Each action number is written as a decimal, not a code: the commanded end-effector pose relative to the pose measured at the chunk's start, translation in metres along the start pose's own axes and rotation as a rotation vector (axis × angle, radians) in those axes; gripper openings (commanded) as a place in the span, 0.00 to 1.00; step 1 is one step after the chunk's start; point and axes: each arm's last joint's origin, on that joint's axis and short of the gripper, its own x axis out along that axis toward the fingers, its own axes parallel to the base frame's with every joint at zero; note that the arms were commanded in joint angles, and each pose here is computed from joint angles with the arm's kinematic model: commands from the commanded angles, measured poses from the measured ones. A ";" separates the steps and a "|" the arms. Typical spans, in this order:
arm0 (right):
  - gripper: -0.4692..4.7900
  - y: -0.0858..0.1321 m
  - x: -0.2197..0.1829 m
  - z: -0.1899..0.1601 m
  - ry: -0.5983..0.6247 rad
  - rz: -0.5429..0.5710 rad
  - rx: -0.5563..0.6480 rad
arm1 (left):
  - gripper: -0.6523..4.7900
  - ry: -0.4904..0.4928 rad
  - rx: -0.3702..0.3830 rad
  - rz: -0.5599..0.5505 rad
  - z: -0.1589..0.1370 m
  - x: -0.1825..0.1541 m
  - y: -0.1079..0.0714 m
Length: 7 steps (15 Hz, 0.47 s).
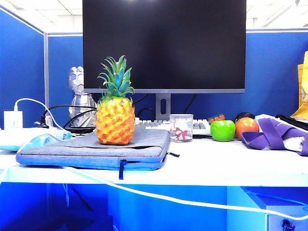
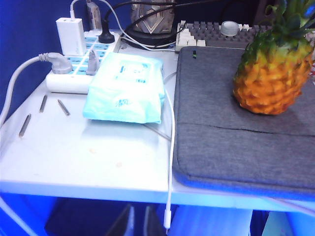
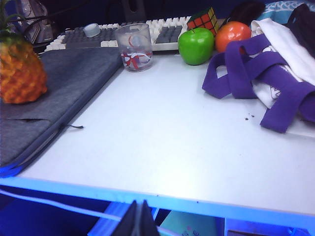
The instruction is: Pick up the pineapple and place it above the gray bag.
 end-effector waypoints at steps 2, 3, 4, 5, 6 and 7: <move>0.08 0.001 0.000 0.006 -0.055 0.009 0.005 | 0.22 -0.013 0.000 -0.006 0.002 0.000 0.000; 0.08 0.001 0.000 0.006 -0.053 0.013 0.020 | 0.22 -0.013 0.000 -0.008 0.002 0.000 0.000; 0.08 0.001 0.000 0.006 -0.053 0.012 0.020 | 0.22 -0.013 0.000 -0.008 0.002 0.000 0.000; 0.08 0.001 0.000 0.006 -0.053 0.011 0.025 | 0.22 -0.013 0.000 -0.009 0.002 0.000 0.000; 0.08 0.001 0.000 0.006 -0.053 0.011 0.026 | 0.22 -0.013 0.000 -0.009 0.002 0.000 0.000; 0.08 0.001 0.000 0.006 -0.053 0.011 0.026 | 0.22 -0.013 0.000 -0.008 0.002 0.000 0.000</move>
